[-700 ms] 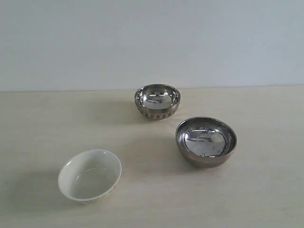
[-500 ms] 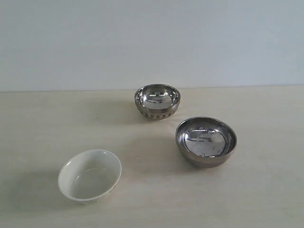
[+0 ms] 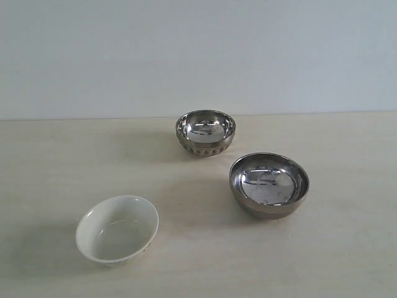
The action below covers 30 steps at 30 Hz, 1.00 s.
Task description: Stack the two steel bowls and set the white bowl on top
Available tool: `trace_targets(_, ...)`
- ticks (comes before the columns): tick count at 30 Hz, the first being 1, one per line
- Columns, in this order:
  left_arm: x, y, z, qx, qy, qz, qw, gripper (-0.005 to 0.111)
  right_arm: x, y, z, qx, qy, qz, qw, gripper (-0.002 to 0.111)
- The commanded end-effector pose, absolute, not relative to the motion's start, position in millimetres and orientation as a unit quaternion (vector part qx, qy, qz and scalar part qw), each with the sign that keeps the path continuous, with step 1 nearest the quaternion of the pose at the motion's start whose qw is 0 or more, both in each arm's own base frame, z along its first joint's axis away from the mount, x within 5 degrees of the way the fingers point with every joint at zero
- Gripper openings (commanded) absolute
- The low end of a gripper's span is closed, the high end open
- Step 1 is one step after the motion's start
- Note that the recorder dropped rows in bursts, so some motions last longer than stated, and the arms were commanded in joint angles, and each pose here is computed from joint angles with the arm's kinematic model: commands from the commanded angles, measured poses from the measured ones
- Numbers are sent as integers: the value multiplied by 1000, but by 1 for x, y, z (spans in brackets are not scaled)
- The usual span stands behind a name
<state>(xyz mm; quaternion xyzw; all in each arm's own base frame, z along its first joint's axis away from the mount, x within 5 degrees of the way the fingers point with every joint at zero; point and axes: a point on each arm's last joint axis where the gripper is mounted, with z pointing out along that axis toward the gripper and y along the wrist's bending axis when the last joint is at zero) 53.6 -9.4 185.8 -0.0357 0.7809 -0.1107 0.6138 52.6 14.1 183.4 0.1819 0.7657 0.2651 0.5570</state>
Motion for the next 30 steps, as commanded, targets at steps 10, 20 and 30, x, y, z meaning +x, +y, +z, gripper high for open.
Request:
trace_targets(10, 54, -9, 185, -40, 779, -112, 615, 4, 56, 10, 206, 240, 662, 344, 621, 0)
trace_targets(20, 54, -9, 185, -40, 779, -112, 615, 4, 39, 3, 305, 166, 531, 327, 764, 0)
trace_targets(30, 54, -9, 185, -40, 779, -112, 615, 4, 170, 27, 371, 91, 755, 194, 620, 2)
